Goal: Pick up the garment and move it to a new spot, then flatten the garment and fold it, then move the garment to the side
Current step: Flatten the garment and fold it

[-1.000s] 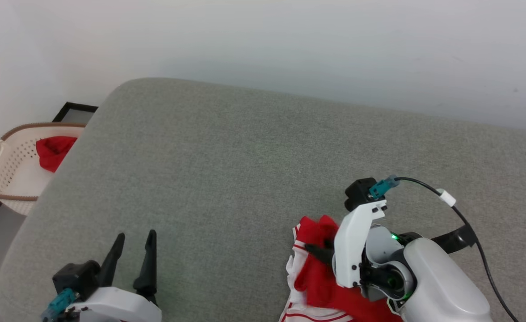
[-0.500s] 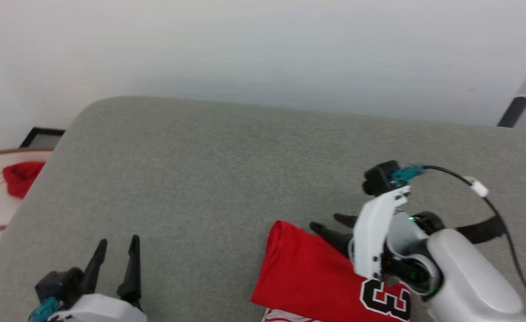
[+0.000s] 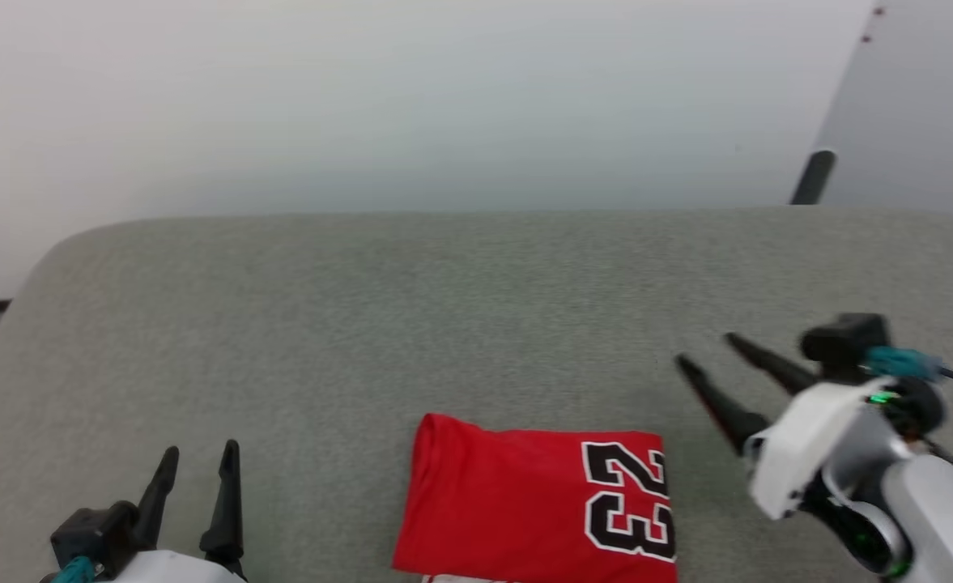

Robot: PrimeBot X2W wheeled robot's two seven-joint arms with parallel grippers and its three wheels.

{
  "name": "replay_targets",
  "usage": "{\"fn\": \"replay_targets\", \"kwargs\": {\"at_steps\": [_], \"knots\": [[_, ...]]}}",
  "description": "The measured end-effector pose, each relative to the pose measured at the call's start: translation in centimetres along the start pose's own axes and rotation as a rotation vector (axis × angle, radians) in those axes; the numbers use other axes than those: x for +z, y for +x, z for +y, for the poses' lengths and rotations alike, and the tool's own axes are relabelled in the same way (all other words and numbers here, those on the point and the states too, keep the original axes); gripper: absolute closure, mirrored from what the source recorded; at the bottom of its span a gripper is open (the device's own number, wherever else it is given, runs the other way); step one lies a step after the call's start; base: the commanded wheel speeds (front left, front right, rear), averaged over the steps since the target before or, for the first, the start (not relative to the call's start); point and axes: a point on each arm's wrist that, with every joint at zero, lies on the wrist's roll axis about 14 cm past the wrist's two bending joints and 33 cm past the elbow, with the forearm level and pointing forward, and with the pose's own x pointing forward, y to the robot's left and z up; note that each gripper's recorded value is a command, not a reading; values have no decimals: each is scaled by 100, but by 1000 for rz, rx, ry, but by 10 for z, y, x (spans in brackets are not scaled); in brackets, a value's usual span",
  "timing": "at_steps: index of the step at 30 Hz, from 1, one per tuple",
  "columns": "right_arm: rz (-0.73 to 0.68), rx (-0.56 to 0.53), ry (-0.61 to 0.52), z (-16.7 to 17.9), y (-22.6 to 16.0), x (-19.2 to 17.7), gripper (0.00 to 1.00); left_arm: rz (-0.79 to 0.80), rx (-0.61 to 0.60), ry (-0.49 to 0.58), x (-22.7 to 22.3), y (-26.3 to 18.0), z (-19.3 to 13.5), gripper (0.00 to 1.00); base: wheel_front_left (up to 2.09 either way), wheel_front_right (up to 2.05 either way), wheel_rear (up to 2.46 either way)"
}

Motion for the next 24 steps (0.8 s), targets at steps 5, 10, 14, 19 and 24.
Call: {"fn": "replay_targets", "kwargs": {"at_steps": [5, 10, 14, 19, 24], "knots": [[-102, -131, -56, -40, -31, 2, 0, 3, -47, 12, -1, 8, -15, 0, 0, 0, 0], [-159, -235, -79, -66, -61, -3, 0, 1, -72, 19, -1, 9, -21, 0, 0, 0, 0], [-179, -298, -66, -79, -80, -12, 0, -10, -77, 27, 3, 7, -20, 0, 0, 0, 0], [-188, -350, -35, -85, -95, -24, 0, -10, -64, 34, 4, 2, -14, 0, 0, 0, 0], [-187, -369, -15, -84, -102, -31, 0, -9, -50, 49, 4, -1, -8, 0, 0, 0, 0]]}}
